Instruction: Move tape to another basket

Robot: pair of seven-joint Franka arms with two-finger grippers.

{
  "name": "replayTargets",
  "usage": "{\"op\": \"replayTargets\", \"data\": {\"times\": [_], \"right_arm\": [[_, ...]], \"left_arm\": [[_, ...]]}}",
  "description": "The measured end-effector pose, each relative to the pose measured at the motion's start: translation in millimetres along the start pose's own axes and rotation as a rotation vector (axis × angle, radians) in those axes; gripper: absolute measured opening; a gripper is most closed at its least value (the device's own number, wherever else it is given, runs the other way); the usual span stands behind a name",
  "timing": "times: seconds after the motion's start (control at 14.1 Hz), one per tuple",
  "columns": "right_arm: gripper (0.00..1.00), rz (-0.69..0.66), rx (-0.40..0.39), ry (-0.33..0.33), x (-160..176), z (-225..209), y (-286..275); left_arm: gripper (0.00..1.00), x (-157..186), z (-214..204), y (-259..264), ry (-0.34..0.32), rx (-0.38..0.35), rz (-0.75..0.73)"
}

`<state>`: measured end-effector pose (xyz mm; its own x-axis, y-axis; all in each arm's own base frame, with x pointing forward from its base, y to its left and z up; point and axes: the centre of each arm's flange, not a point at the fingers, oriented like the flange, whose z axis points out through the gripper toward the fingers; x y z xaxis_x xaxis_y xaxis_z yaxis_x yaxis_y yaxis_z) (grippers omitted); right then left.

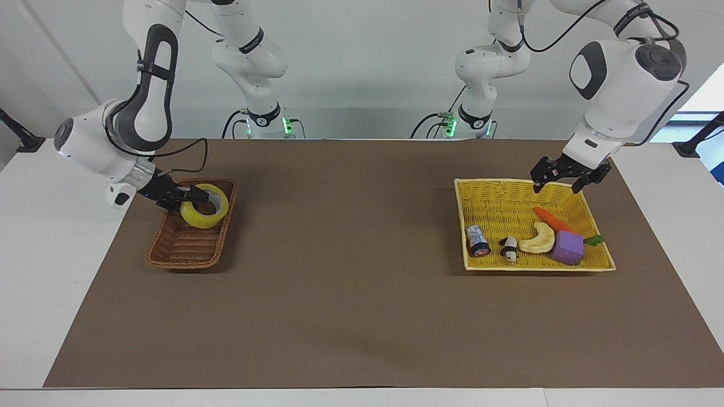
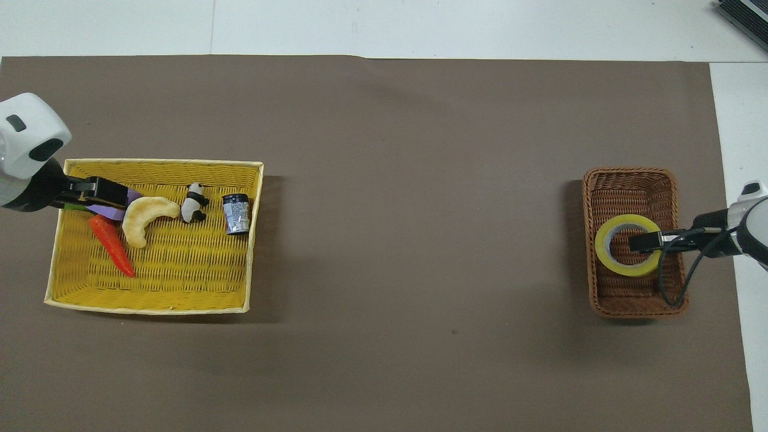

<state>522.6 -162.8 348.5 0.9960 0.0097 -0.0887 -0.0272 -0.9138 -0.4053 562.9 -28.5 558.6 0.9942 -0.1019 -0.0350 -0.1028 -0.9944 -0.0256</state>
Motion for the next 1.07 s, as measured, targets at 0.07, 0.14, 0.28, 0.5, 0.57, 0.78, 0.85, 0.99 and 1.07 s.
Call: {"op": "replayTargets", "data": {"times": [0.07, 0.14, 0.28, 0.5, 0.57, 0.78, 0.85, 0.99, 1.07], "right_arm": [[0.0, -0.001, -0.006, 0.0, 0.1, 0.4, 0.8], [0.01, -0.001, -0.007, -0.004, -0.1, 2.3, 1.6], [0.14, 0.004, -0.007, -0.014, 0.5, 9.9, 5.4], [0.47, 0.008, -0.014, -0.008, 3.6, 13.9, 9.5], [0.57, 0.006, -0.018, 0.001, 5.5, 9.5, 9.5], [0.88, -0.008, -0.035, 0.046, 16.2, -13.8, 6.9], [0.99, -0.012, -0.042, 0.064, 20.7, -22.8, 4.3], [1.0, 0.002, -0.066, 0.103, 31.6, -44.6, -4.5], [1.0, 0.006, -0.105, 0.113, 38.3, -56.8, -12.4]], "left_arm": [[1.0, -2.1, -15.7, -0.9, -0.015, 0.004, 0.004], [1.0, -4.1, -30.1, -1.0, -0.023, 0.005, 0.008], [1.0, -7.0, -47.4, 0.1, -0.023, 0.007, 0.015], [1.0, -6.1, -45.4, 0.5, -0.032, 0.006, 0.019], [1.0, -5.5, -44.3, 0.2, -0.034, 0.005, 0.019], [1.0, -4.9, -43.5, -0.7, -0.035, 0.005, 0.018], [1.0, -4.9, -43.6, -0.5, -0.035, 0.005, 0.018], [1.0, -4.8, -43.9, 0.2, -0.034, 0.005, 0.019], [1.0, -4.9, -43.9, -0.3, -0.034, 0.005, 0.018]]}}
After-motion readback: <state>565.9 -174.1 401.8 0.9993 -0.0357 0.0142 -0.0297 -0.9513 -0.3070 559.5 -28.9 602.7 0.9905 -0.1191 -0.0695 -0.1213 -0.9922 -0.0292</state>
